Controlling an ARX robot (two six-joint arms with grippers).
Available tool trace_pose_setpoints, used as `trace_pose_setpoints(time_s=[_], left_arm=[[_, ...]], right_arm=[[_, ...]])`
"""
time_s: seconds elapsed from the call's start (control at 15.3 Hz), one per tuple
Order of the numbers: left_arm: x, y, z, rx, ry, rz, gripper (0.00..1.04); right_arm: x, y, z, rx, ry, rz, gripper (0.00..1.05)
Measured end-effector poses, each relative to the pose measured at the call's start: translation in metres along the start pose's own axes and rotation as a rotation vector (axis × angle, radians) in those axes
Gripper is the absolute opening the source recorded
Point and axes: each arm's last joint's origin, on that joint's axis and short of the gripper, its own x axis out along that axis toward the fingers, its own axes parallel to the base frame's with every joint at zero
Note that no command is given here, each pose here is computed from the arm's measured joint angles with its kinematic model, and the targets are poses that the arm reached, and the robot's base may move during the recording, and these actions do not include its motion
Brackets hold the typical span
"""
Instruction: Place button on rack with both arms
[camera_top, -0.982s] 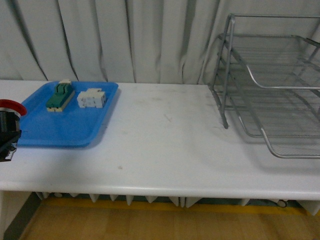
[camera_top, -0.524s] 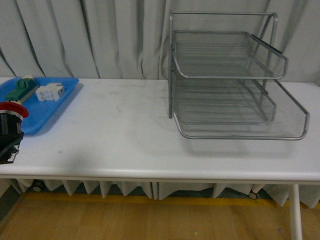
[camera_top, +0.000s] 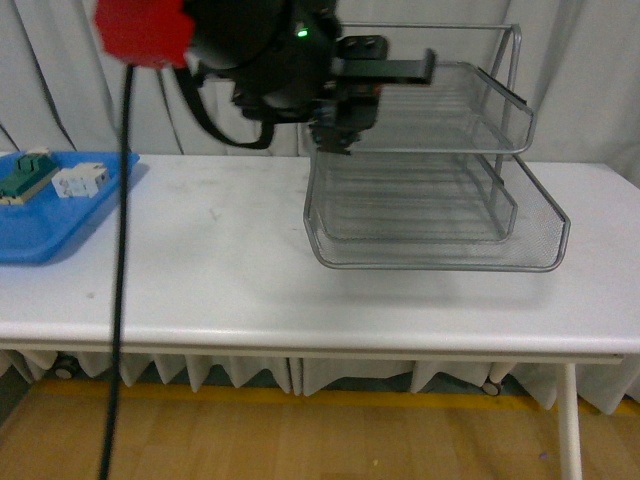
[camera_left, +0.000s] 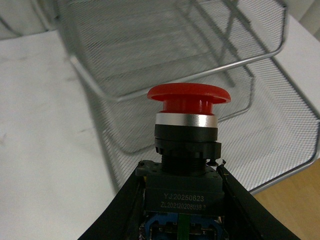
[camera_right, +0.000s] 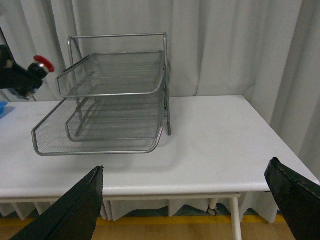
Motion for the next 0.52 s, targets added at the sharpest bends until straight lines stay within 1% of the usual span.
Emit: trace_pose_setpoints(time_s=[0.2,0.52], left_arm=[[0.008,-0.011,0.006,0.02,0.001,-0.028,0.36],[0.018,-0.026,0.01,0.041,0.005,-0.071,0.36]], right_arm=[[0.0,0.0,0.0,0.0,0.0,0.0,0.98],[0.0,0.0,0.0,0.0,0.0,0.0,0.98]])
